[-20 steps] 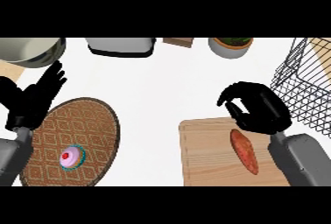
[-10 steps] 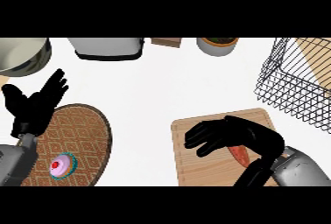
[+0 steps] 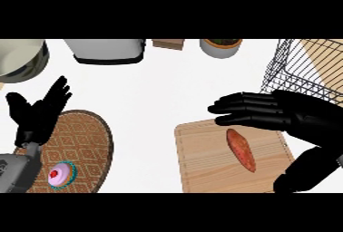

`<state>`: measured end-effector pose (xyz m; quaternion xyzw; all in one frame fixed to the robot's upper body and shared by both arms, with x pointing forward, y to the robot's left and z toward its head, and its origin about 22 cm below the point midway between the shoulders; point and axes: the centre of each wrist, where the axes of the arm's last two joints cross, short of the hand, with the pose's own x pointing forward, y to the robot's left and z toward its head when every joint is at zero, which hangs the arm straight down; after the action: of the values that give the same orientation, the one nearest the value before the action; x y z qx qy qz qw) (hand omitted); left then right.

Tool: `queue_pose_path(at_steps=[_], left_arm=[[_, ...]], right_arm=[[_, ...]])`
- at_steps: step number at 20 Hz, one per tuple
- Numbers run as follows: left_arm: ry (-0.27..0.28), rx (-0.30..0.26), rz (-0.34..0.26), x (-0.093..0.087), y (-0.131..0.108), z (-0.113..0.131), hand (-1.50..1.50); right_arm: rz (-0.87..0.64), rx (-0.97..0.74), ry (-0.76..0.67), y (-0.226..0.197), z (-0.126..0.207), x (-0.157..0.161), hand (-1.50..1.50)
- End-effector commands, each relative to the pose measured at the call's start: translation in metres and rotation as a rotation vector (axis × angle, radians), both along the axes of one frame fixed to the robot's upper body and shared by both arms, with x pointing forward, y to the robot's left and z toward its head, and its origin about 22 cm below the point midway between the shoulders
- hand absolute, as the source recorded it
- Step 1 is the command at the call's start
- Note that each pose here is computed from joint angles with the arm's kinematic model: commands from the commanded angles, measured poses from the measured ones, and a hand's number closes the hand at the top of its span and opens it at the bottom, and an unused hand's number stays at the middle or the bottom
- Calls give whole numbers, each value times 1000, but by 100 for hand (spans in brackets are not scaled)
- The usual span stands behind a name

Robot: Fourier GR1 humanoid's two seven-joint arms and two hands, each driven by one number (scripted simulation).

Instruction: Pick the sweet potato from the cutting board and place it in the basket

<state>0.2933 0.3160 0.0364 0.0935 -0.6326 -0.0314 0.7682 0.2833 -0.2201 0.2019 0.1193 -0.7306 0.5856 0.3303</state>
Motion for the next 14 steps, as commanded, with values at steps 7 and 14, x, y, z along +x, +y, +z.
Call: queue_pose_path(at_steps=[7, 14], left_arm=[[-13, 2, -14, 14, -4, 11, 0], [-16, -13, -18, 4, -21, -8, 0]], right_arm=[[-197, -391, -100, -20, 92, 23, -150], [-82, -505, 74, -63, 98, 52, -150]])
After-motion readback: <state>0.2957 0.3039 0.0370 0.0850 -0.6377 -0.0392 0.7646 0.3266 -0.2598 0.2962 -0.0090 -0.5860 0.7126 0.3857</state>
